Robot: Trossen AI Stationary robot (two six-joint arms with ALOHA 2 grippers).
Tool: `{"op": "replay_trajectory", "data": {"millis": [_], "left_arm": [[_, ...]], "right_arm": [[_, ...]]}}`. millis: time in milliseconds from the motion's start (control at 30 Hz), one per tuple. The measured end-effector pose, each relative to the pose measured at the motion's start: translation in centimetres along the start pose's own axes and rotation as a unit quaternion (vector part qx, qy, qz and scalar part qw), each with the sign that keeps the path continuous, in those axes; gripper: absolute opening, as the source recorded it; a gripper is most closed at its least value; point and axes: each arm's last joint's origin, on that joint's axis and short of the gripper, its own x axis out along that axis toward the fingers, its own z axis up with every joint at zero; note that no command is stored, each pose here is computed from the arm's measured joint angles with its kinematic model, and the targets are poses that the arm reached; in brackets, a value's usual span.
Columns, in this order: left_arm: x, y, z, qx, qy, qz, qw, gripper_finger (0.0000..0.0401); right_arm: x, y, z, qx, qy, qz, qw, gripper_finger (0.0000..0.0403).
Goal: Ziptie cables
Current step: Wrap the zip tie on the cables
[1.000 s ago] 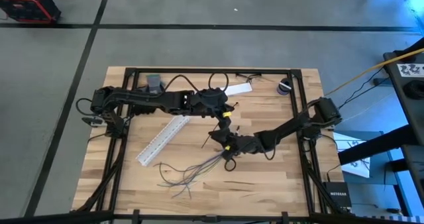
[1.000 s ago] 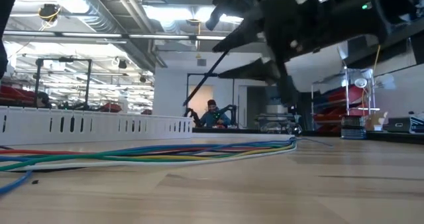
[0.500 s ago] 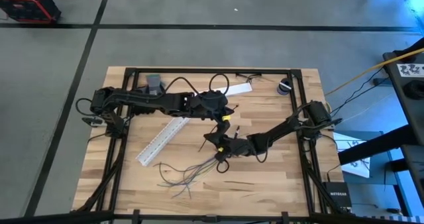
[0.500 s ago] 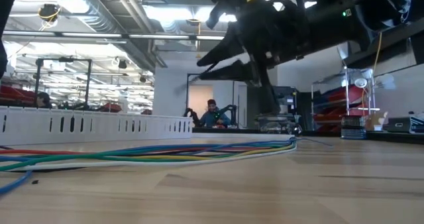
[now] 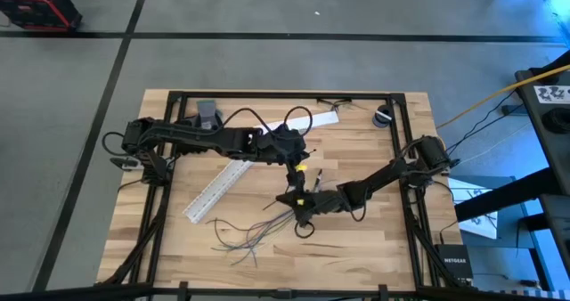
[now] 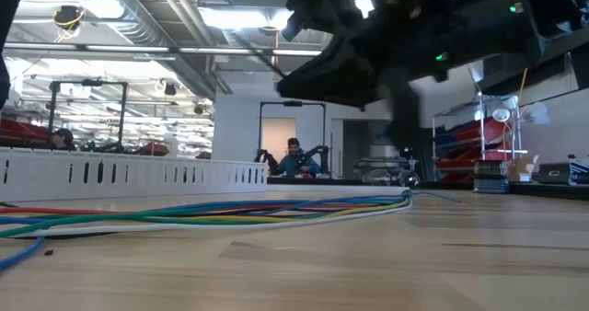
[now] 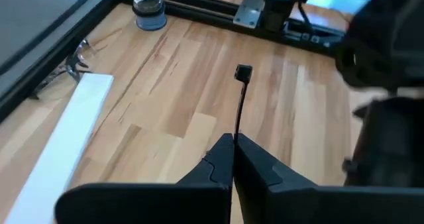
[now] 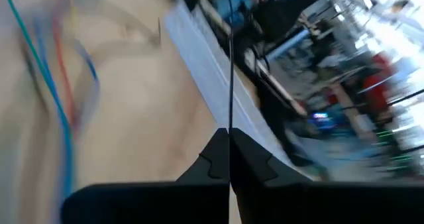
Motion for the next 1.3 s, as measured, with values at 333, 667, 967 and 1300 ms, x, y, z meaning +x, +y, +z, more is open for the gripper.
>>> {"op": "replay_trajectory", "data": {"millis": [333,667,967,1300], "left_arm": [[-0.2,-1.9,-1.5,0.087,0.001,0.024,0.996,0.0],[0.4,-3.8,-3.8,0.171,-0.034,0.006,0.985,0.0],[0.3,-4.7,-4.7,0.254,-0.044,0.044,0.965,0.0],[-1.8,-5.7,-3.9,0.258,-0.082,0.122,0.955,0.0]], "right_arm": [[-4.9,-0.4,-1.6,0.304,-0.154,0.107,0.934,0.0001],[-7.5,-0.3,-2.7,0.432,-0.215,0.189,0.855,0.0],[-8.3,-1.0,-1.8,0.461,-0.284,0.235,0.807,0.0],[-7.5,-2.0,-1.7,0.575,-0.262,0.175,0.755,0.0]]}}
